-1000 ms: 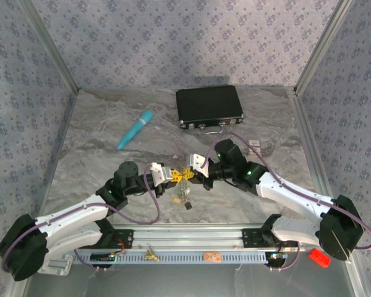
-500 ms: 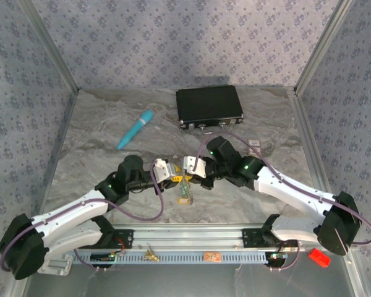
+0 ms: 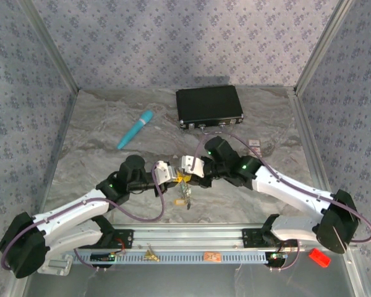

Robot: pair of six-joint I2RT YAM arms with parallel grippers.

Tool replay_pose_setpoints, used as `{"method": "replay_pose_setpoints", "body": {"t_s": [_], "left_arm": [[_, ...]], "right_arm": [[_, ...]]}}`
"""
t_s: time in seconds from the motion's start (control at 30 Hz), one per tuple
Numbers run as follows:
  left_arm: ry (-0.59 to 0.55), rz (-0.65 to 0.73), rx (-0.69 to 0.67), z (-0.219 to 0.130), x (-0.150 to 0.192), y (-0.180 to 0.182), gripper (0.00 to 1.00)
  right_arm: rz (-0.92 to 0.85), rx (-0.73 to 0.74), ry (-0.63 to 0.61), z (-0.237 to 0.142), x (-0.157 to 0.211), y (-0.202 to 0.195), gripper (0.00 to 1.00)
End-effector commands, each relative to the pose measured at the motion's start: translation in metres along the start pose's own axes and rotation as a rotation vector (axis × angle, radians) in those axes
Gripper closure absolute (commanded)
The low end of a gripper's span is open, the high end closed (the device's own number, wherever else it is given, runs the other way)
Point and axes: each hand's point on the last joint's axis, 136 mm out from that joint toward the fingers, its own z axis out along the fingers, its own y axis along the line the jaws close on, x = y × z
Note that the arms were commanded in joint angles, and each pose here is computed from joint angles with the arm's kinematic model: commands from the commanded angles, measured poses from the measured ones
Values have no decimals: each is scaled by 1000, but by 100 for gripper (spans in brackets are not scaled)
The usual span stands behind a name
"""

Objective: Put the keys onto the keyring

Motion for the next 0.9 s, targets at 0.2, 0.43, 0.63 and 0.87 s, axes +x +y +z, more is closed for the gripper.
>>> {"method": "replay_pose_setpoints", "body": {"t_s": [0.2,0.43,0.63,0.87], "left_arm": [[-197,48,-11,-10,-29,-4,100],[-212,47,-5,-11,-32,-5,100],[-203,49,-30,-11,-30,-1,100],[-212,57,-28,-11,-32,-2,100]], "right_arm": [[121,-43,-207,-18,-13,2,68],[130,-64,-176,-9,-8,3,72],[178,-37,-117,-8,8,-1,72],[198,-57,-130,-7,5,0,83]]}}
